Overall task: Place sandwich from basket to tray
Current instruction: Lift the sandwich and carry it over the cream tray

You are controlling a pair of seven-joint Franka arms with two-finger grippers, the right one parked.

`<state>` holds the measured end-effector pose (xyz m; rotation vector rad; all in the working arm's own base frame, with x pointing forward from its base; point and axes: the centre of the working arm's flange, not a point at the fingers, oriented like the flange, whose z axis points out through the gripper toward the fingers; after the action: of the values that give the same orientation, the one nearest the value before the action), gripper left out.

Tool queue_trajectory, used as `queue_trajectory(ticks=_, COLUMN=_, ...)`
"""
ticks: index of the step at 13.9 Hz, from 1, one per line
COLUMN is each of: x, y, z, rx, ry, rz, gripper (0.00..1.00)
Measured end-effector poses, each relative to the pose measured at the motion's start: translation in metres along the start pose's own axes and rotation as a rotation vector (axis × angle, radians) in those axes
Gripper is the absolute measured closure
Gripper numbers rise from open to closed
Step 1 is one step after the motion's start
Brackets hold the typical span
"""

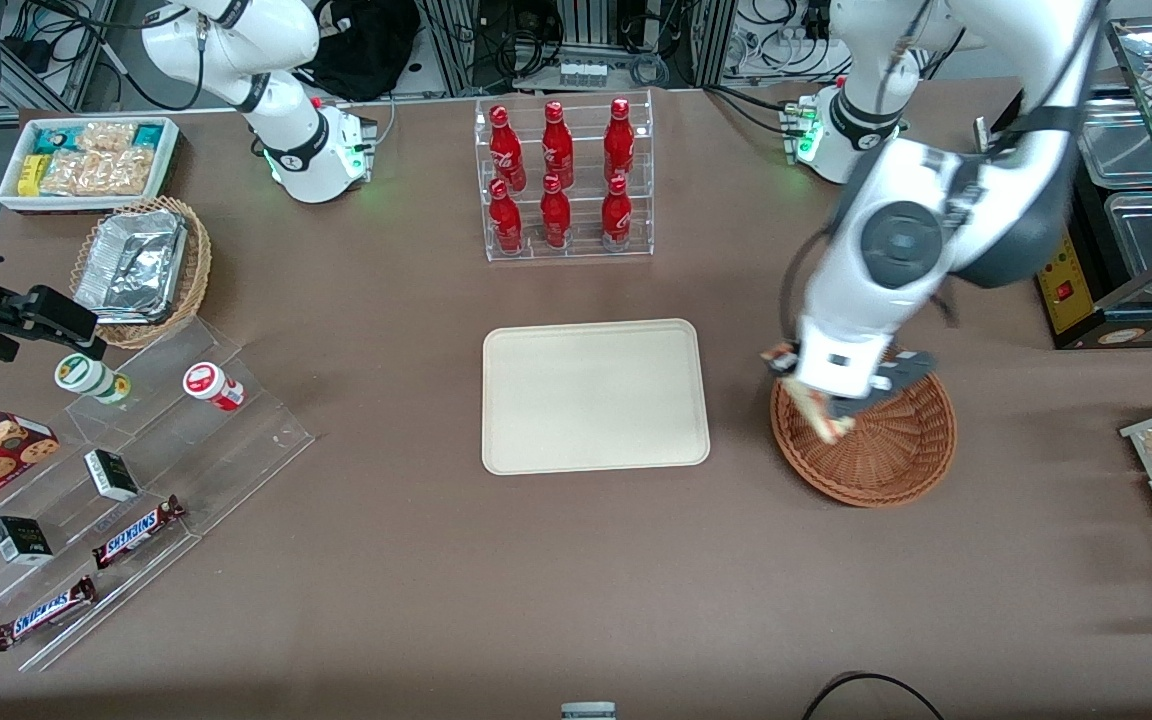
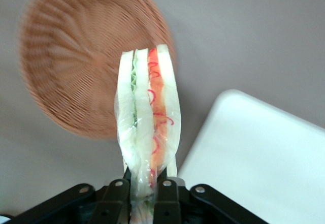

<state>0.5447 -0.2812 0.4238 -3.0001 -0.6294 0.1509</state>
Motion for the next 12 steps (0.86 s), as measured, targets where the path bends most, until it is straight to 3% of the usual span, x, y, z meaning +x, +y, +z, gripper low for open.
queue_trajectory(ticks=7, x=-0.084, y=0.119, z=0.084, rx=-0.132, ry=-0.005, rz=0.266, gripper=0.86)
queue_trajectory(ticks=12, x=-0.123, y=0.155, z=0.126, rx=-0.142, ry=-0.018, rz=0.404, gripper=0.86)
